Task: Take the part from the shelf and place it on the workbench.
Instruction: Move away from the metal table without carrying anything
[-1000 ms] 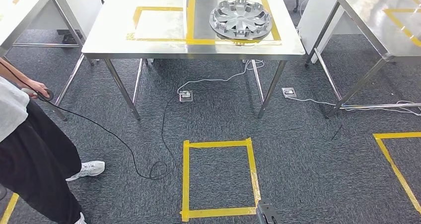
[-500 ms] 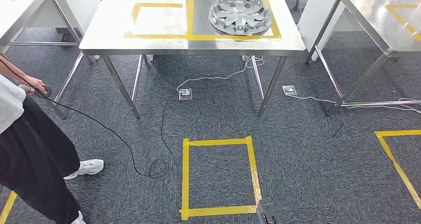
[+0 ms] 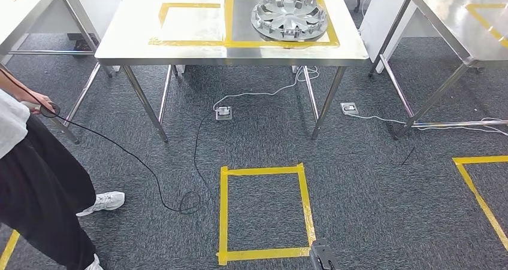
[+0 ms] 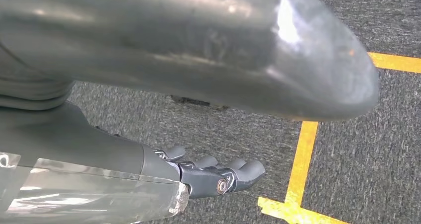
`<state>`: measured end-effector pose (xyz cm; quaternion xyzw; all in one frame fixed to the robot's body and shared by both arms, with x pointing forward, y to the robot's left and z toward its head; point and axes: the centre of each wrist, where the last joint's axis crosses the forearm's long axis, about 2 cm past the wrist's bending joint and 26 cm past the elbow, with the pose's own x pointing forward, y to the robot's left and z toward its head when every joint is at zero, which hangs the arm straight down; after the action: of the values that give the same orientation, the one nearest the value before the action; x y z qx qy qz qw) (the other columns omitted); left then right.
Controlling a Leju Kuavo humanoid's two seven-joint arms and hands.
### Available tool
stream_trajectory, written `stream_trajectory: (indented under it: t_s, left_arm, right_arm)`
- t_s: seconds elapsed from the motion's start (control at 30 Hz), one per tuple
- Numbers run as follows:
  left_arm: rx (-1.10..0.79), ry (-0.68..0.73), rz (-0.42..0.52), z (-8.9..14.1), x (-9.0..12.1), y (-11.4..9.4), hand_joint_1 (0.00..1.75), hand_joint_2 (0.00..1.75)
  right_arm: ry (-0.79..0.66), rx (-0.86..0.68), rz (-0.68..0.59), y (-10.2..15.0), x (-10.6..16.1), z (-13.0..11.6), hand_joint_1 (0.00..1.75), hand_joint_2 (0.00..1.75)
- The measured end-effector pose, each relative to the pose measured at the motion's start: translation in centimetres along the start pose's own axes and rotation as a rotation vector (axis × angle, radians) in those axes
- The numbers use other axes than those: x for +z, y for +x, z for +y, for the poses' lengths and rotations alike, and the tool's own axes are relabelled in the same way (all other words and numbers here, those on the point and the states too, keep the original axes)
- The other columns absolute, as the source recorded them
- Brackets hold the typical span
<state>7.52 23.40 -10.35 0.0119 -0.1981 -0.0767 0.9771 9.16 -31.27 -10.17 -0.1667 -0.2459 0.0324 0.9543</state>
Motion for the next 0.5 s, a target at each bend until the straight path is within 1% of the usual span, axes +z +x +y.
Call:
stream_trajectory:
  t_s: [0.5]
  left_arm:
    - [0.000, -0.002, 0.006, 0.05, -0.01, -0.01, 0.00, 1.75]
  right_arm:
    - [-0.005, 0.001, -0.005, -0.39, 0.16, 0.12, 0.00, 0.00]
